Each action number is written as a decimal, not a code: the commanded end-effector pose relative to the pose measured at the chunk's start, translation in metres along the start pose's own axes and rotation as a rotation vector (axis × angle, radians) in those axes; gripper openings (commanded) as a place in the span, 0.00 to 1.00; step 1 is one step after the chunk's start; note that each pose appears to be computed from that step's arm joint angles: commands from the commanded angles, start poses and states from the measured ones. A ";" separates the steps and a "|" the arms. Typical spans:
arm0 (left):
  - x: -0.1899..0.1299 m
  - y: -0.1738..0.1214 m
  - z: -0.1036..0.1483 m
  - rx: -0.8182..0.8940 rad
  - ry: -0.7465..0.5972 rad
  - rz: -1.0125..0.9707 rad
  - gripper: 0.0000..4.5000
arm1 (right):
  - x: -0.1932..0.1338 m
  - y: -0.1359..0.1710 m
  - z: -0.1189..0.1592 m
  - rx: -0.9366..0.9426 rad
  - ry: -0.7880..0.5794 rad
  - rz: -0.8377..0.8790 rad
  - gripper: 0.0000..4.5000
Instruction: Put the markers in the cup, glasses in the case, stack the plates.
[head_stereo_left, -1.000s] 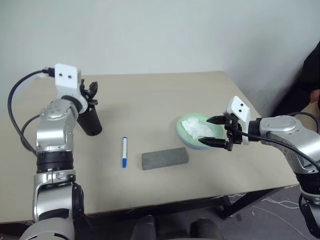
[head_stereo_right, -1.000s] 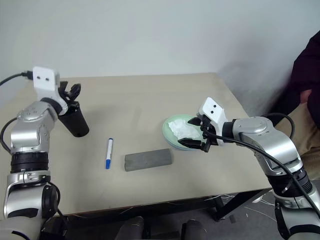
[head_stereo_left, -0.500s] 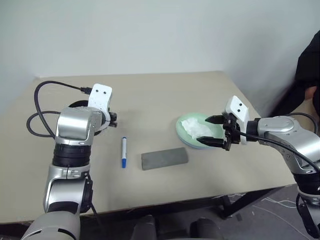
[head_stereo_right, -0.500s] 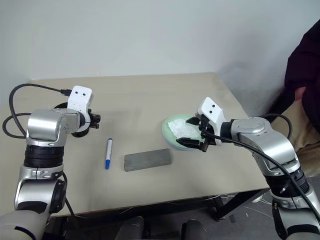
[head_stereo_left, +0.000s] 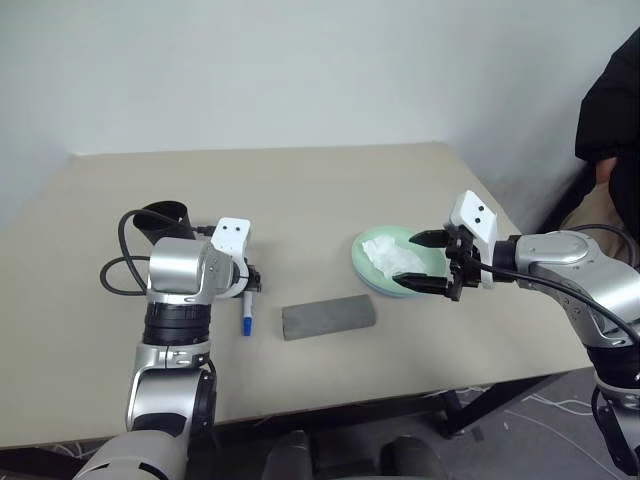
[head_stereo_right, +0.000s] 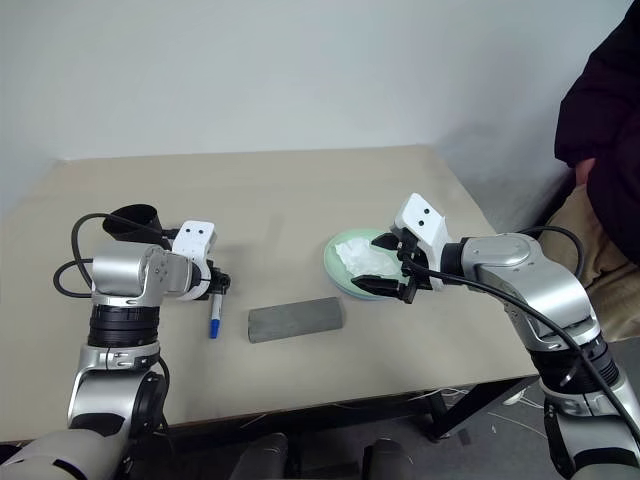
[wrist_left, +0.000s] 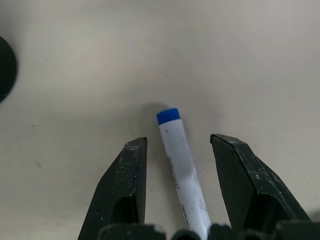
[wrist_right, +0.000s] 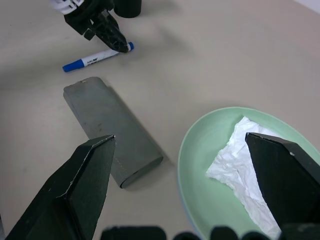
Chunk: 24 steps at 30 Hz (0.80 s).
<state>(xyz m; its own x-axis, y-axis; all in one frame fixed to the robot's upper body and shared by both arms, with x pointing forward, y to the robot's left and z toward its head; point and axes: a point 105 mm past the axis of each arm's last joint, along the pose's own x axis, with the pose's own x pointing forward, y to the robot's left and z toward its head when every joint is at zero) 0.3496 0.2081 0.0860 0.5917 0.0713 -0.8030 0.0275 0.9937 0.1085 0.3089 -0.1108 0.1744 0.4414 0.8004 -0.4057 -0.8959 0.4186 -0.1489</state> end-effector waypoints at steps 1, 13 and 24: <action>-0.003 0.009 -0.001 0.035 0.000 0.063 0.46 | -0.007 -0.002 0.016 -0.045 -0.040 -0.018 1.00; 0.005 0.010 -0.017 0.063 0.065 0.072 0.46 | -0.007 -0.003 0.016 -0.044 -0.039 -0.021 1.00; 0.009 0.007 -0.027 0.077 0.093 0.050 0.02 | -0.007 -0.004 0.017 -0.043 -0.041 -0.023 1.00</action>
<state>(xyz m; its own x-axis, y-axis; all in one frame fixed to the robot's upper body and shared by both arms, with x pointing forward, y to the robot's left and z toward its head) 0.3411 0.2142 0.0743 0.5579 0.1154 -0.8218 0.0586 0.9823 0.1777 0.3093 -0.1107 0.1753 0.4427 0.7992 -0.4067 -0.8952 0.4198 -0.1496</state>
